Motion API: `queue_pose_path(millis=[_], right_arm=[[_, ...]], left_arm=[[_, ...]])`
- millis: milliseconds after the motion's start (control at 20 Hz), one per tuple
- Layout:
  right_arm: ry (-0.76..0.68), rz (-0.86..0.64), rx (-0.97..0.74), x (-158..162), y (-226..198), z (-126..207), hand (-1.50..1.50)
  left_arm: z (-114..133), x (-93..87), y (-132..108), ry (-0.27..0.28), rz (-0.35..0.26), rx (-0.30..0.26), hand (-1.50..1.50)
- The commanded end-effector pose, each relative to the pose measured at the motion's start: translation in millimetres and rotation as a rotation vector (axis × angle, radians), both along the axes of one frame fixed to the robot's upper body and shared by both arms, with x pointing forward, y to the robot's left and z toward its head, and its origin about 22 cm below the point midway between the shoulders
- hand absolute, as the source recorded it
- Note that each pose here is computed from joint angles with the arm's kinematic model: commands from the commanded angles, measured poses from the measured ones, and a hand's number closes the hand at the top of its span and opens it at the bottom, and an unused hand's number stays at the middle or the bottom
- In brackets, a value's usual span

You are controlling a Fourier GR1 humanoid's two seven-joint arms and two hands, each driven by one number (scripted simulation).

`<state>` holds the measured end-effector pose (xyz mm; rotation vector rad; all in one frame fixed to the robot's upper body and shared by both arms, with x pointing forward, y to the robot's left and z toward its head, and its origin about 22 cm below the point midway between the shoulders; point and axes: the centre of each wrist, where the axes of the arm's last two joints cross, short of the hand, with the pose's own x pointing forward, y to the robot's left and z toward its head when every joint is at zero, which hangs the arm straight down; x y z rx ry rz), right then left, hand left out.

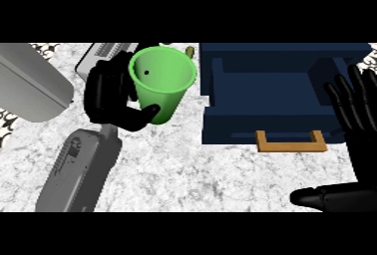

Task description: Pick up the cup, place it into the drawer and close the drawer

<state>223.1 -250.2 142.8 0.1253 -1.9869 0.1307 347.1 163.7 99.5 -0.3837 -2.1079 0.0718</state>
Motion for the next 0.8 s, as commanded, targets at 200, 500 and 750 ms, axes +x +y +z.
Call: queue_pose_path(millis=[200,500,750], right_arm=[[0.002,-0.020,0.006,3.5,-7.1,-17.8,-1.50],[0.002,-0.005,0.003,-1.6,4.2,-7.9,-1.50],[-0.005,0.007,-0.013,-2.4,0.1,-2.9,-1.50]], left_arm=[[51.8,29.2,-44.4,0.010,-0.007,0.075,1.50],[64.9,45.1,-74.0,0.013,-0.031,0.109,1.50],[83.9,58.1,-91.9,0.051,-0.020,0.180,1.50]])
